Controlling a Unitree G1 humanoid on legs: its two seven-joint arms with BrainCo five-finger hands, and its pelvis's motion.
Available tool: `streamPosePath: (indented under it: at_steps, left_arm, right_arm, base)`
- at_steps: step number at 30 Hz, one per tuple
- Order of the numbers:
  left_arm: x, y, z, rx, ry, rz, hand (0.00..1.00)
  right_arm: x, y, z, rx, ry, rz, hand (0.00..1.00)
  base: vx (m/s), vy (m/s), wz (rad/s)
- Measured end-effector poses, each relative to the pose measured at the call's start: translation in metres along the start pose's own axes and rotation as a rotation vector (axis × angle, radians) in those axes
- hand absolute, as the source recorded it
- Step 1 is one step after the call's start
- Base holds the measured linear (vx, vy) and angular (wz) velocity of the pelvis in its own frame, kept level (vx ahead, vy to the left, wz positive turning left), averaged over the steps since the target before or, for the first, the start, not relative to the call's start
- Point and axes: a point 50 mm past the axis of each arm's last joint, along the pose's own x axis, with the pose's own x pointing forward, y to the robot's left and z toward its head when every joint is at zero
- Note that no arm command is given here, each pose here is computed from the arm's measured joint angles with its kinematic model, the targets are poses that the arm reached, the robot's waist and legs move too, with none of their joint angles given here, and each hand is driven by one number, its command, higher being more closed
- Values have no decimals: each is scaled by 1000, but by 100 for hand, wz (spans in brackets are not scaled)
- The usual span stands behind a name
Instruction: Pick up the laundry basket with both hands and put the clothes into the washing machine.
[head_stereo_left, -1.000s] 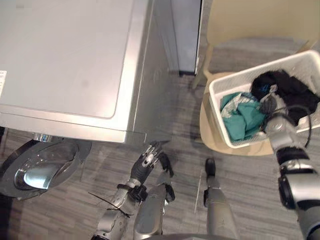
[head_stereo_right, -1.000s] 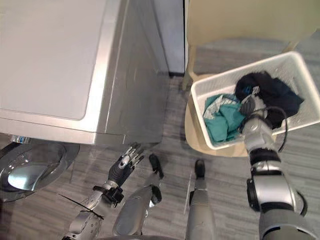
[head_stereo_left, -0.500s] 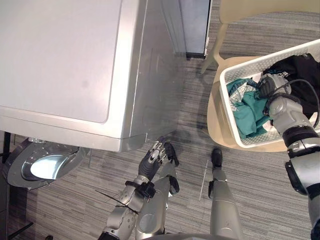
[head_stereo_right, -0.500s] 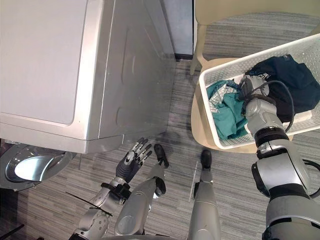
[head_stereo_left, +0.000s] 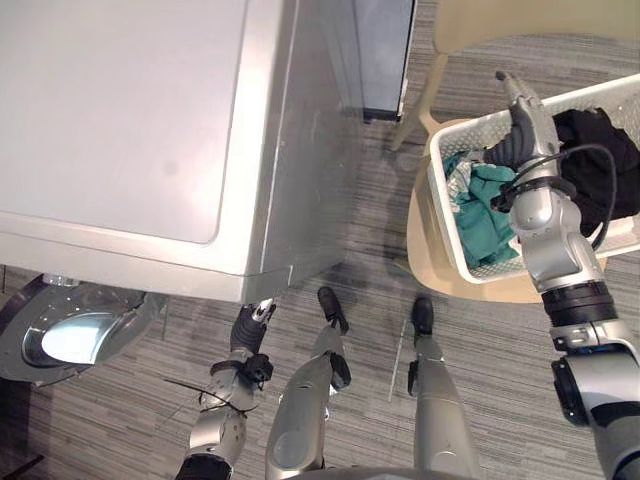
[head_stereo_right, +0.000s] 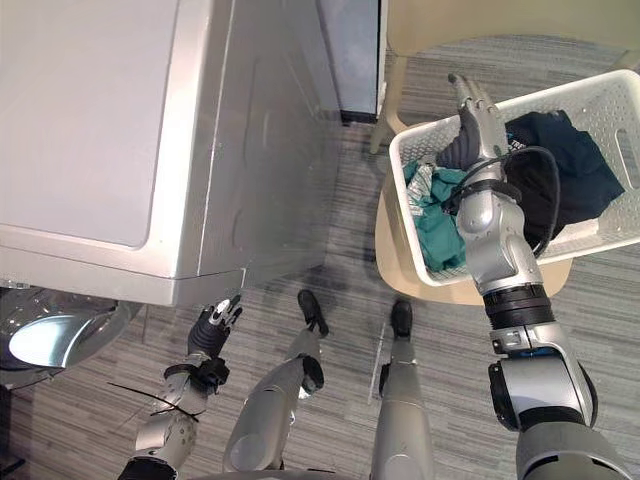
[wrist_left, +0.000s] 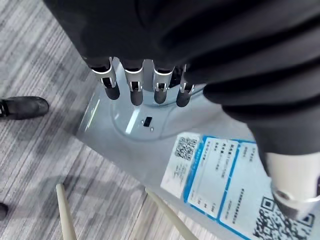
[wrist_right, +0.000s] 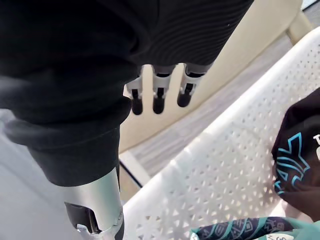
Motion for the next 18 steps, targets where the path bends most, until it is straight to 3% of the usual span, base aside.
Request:
streamPosePath:
  at_steps: [4, 11, 18]
  left_arm:
    - [0, 2, -2, -37, -6, 41, 0]
    - [2, 0, -2, -302, -50, 93, 0]
    - [5, -4, 0, -391, -70, 95, 0]
  right_arm:
    - [0, 0, -2, 11, 12, 4, 0]
    - [-4, 14, -23, -89, 112, 107, 0]
    - [3, 15, -26, -127, 134, 125, 0]
  base:
    - [1, -3, 2]
    - [1, -5, 9]
    - [2, -1, 0]
